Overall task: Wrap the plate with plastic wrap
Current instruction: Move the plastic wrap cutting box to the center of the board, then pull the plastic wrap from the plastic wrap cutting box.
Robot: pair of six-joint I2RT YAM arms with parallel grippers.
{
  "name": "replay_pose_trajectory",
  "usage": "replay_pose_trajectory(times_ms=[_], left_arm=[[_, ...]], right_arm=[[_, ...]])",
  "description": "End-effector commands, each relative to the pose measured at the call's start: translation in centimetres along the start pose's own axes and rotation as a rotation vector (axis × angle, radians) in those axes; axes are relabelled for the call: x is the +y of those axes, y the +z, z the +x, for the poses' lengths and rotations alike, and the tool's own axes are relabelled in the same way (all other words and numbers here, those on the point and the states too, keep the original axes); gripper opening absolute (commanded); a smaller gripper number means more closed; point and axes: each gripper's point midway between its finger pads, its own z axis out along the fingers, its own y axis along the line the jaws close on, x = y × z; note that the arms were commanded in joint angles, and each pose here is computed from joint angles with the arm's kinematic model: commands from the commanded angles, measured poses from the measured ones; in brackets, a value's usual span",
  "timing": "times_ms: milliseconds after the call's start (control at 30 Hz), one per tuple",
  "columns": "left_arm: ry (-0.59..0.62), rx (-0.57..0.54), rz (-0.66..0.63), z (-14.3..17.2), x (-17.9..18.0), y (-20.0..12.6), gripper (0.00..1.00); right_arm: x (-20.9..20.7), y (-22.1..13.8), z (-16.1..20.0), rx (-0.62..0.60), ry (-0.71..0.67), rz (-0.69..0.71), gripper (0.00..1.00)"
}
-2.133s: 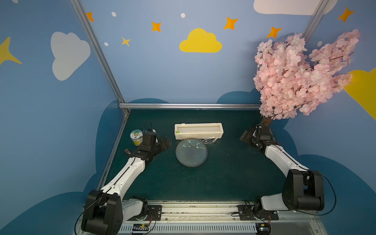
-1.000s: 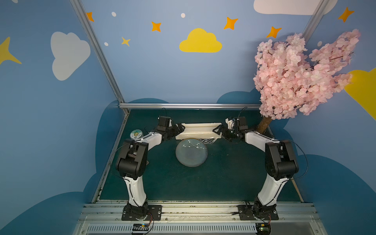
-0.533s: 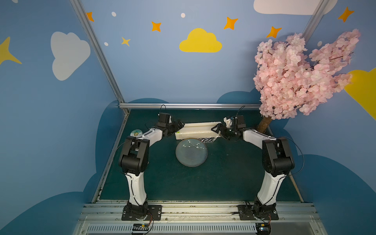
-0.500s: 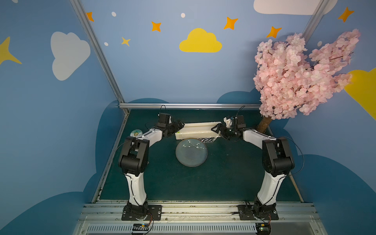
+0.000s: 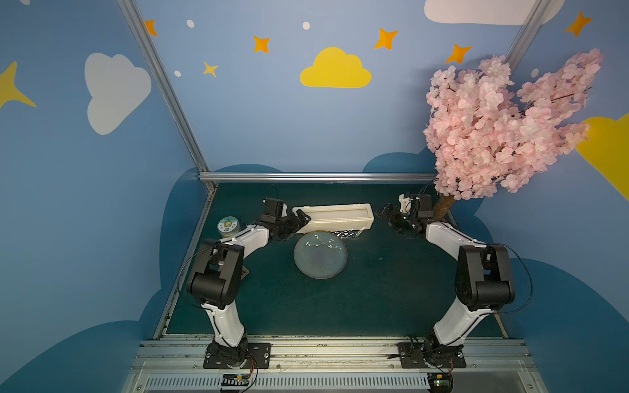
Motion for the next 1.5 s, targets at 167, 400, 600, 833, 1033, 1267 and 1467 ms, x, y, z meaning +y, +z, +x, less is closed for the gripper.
replay_pose_trajectory(times_ms=[167,400,600,833,1033,1267,1467], left_arm=[[0.014,0.012,-0.025,-0.4,0.4,2.0,1.0],[0.092,-0.013,-0.097,-3.1,0.5,3.0,1.0],[0.118,-0.022,-0.079,-5.0,-0.2,4.0,1.0],[0.202,-0.037,-0.029,-5.4,-0.3,3.3,0.98],[0.257,-0.083,0.03,-3.0,1.6,1.1,0.85],[0.181,-0.015,0.145,-1.2,3.0,3.0,0.61],[0.162,-0.041,0.135,-2.1,3.8,4.6,0.58]], right_arm=[[3.5,1.7,4.4,0.134,-0.101,-0.158,0.92],[5.3,3.9,3.9,0.159,-0.137,-0.235,0.92],[6.1,5.9,2.4,0.149,-0.164,-0.269,0.92],[6.2,5.7,2.3,0.147,-0.201,-0.262,0.89],[5.4,3.4,4.7,0.12,-0.228,-0.25,0.67],[3.7,3.6,6.9,0.149,-0.199,-0.232,0.57],[3.2,4.0,7.8,0.169,-0.208,-0.23,0.51]])
